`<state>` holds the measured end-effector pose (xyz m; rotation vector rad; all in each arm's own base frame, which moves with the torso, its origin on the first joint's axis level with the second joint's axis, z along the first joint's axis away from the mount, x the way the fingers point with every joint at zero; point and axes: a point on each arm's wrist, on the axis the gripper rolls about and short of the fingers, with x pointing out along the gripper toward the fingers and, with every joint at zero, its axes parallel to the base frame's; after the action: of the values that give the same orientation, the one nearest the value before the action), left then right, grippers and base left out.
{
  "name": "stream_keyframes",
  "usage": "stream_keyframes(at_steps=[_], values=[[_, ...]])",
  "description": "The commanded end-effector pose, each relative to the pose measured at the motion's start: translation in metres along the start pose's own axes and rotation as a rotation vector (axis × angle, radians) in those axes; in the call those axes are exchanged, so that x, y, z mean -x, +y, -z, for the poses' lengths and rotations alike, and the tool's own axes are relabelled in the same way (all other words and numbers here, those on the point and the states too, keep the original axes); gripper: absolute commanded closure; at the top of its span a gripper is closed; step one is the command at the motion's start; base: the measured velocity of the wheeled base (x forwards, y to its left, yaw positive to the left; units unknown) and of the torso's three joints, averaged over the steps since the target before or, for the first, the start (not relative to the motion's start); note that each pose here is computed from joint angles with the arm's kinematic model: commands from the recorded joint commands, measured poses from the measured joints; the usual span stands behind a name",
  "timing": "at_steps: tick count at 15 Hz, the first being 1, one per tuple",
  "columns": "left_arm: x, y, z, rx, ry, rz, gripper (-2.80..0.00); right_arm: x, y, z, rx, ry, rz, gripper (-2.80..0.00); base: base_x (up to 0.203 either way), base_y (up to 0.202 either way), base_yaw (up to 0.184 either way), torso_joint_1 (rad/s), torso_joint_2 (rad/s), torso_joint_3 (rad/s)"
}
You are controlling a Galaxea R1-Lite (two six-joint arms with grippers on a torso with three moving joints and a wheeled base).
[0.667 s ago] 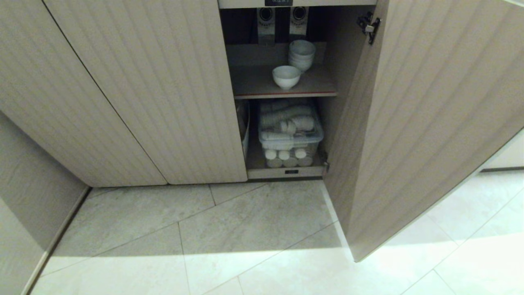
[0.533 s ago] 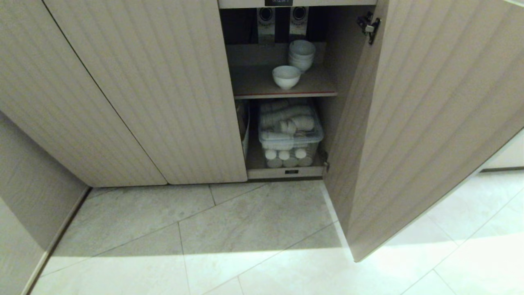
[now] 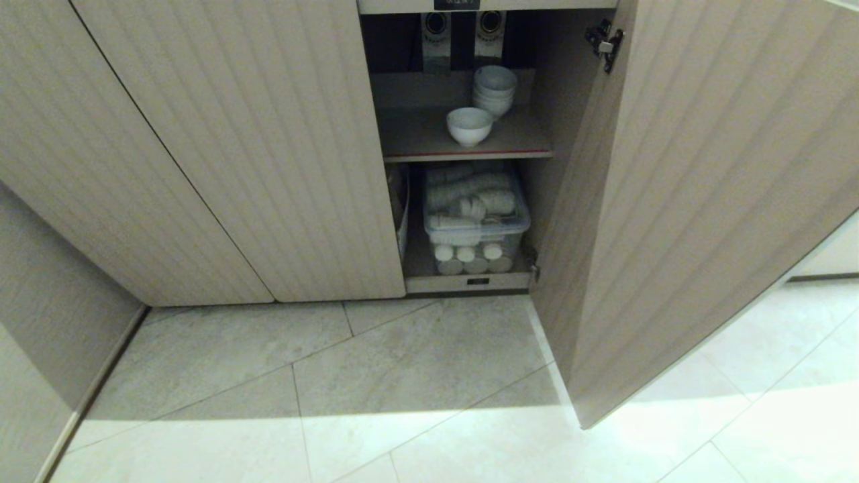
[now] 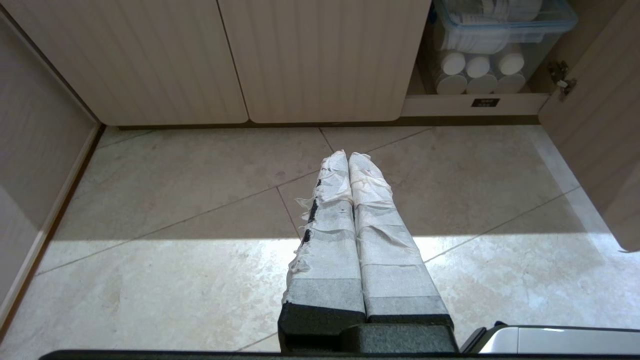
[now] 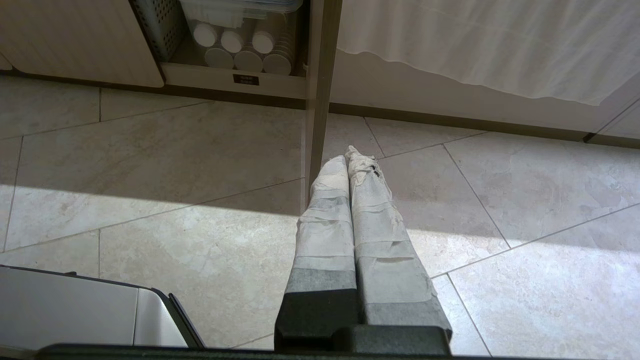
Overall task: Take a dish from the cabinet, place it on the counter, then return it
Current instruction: Take the bowl from the cabinet
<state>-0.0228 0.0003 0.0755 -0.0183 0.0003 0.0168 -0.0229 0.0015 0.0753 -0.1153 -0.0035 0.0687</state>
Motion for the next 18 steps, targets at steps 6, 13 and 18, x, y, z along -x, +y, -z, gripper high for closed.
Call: stream_keyframes(at_steps=[6, 13, 18], values=[[0.0, 0.0, 0.0, 0.0, 0.0, -0.002, 0.0, -0.0001, 0.0, 0.0, 0.001, 0.001, 0.0, 0.0, 0.0, 0.0, 0.0, 0.0, 0.0, 0.0], [0.0, 0.0, 0.0002, -0.001, 0.001, -0.002, 0.0, -0.0001, 0.0, 0.0, 0.001, 0.001, -0.002, 0.0, 0.0, 0.0, 0.0, 0.0, 0.0, 0.0], [0.0, 0.0, 0.0, 0.0, 0.0, -0.002, 0.0, -0.0001, 0.0, 0.0, 0.001, 0.001, -0.001, 0.0, 0.0, 0.0, 0.0, 0.0, 0.0, 0.0]])
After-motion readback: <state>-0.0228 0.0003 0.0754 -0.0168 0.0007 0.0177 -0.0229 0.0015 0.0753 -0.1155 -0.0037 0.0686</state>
